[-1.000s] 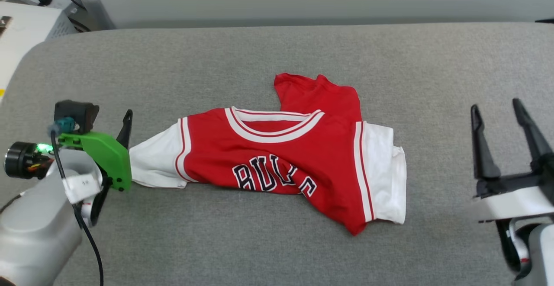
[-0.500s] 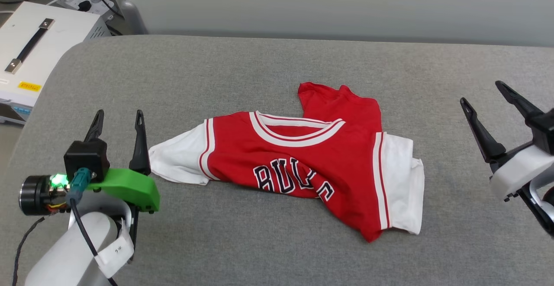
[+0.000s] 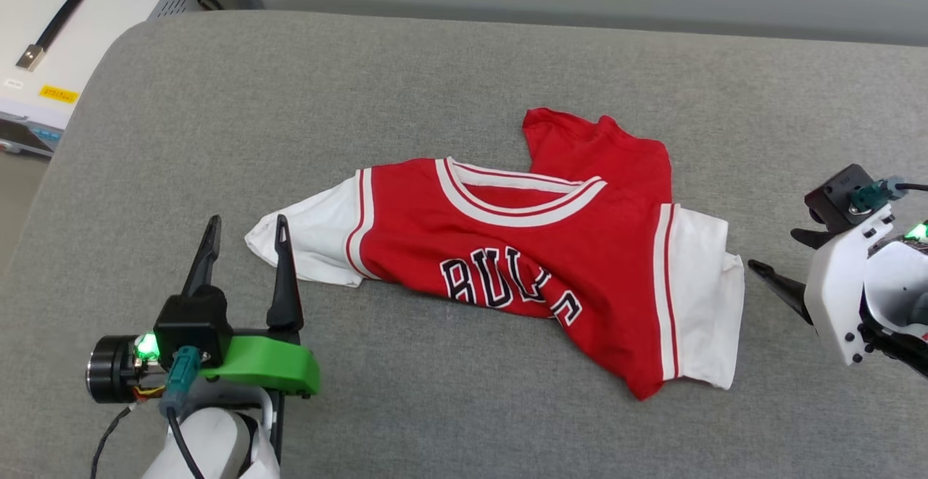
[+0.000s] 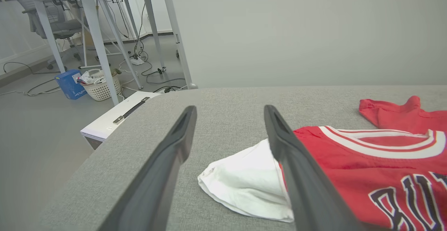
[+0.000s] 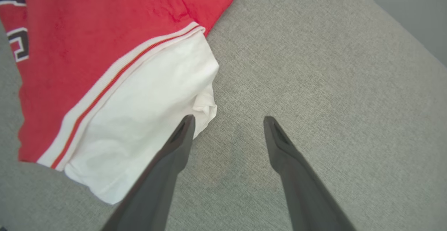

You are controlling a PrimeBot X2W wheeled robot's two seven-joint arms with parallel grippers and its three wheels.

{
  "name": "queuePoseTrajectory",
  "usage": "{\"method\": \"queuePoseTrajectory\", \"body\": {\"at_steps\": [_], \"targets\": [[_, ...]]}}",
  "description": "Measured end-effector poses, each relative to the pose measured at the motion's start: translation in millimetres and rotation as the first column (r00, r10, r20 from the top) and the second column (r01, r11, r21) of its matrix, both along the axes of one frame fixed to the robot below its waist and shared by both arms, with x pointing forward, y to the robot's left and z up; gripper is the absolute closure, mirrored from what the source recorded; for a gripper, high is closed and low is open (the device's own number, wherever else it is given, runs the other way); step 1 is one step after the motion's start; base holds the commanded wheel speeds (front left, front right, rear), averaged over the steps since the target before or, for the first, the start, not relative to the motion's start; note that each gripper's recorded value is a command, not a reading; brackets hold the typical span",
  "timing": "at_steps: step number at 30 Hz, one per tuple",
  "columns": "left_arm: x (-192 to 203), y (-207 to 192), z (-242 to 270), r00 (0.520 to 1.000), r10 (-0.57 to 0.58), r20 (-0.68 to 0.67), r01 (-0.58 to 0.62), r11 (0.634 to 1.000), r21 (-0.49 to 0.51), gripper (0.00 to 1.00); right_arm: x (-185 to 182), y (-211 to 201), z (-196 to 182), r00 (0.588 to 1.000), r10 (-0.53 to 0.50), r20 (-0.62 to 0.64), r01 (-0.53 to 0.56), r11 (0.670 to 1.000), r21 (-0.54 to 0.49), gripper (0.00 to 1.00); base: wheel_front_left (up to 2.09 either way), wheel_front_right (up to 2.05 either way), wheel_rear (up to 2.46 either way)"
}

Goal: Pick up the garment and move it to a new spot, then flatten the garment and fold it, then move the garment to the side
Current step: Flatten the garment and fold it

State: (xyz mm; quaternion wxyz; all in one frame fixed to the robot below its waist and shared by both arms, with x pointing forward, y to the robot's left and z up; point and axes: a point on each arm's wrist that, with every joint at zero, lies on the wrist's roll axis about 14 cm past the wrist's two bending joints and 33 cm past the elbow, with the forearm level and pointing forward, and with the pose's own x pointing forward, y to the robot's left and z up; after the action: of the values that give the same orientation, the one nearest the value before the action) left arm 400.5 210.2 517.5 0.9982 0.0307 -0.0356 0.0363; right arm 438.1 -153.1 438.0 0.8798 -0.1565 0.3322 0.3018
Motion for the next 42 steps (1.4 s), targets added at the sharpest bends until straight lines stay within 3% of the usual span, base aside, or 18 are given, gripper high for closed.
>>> {"method": "queuePoseTrajectory", "body": {"at_steps": [9, 16, 17, 18, 24, 29, 34, 39, 42], "targets": [[4, 6, -22, 0.999, 0.03, -0.043, -0.031, 0.999, -0.014, 0.0, -5, 26, -61, 0.983, 0.057, -0.177, -0.063, 0.998, -0.03, 0.0, 0.0, 0.0, 0.0], [7, 17, -27, 0.997, 0.059, -0.05, -0.059, 0.998, 0.006, 0.0, -4, 29, -81, 0.98, 0.051, -0.19, -0.055, 0.998, -0.017, 0.02, 0.0, 0.0, 0.0], [7, 19, -27, 0.997, 0.062, -0.049, -0.062, 0.998, 0.008, 0.0, -2, 29, -79, 0.983, 0.052, -0.174, -0.054, 0.999, -0.009, 0.55, 0.0, 0.0, 0.0], [8, 20, -27, 0.997, 0.062, -0.047, -0.062, 0.998, 0.011, 0.0, -1, 29, -78, 0.986, 0.049, -0.16, -0.049, 0.999, 0.001, 1.0, 0.0, 0.0, 0.0], [12, 23, -19, 0.998, 0.052, -0.023, -0.052, 0.998, 0.025, 0.0, 8, 29, -55, 1.0, 0.002, -0.026, 0.001, 0.994, 0.111, 1.0, 0.0, 0.0, 0.0], [19, 30, 1, 1.0, 0.014, 0.028, -0.016, 0.998, 0.061, 0.0, 20, -3, -21, 0.989, -0.1, 0.108, 0.081, 0.982, 0.17, 1.0, 0.0, 0.0, 0.0], [40, 33, 27, 0.995, -0.068, 0.066, 0.06, 0.991, 0.117, 0.0, 10, -34, -9, 0.971, -0.181, 0.157, 0.15, 0.969, 0.194, 1.0, 0.0, 0.0, 0.0], [72, 24, 51, 0.985, -0.174, 0.011, 0.17, 0.973, 0.156, 0.0, 4, -56, 0, 0.951, -0.252, 0.179, 0.211, 0.952, 0.221, 1.0, 0.0, 0.0, 0.0], [89, 17, 48, 0.97, -0.213, -0.113, 0.229, 0.961, 0.154, 0.0, 3, -63, 1, 0.944, -0.277, 0.182, 0.234, 0.945, 0.228, 1.0, 0.0, 0.0, 0.0]]}}
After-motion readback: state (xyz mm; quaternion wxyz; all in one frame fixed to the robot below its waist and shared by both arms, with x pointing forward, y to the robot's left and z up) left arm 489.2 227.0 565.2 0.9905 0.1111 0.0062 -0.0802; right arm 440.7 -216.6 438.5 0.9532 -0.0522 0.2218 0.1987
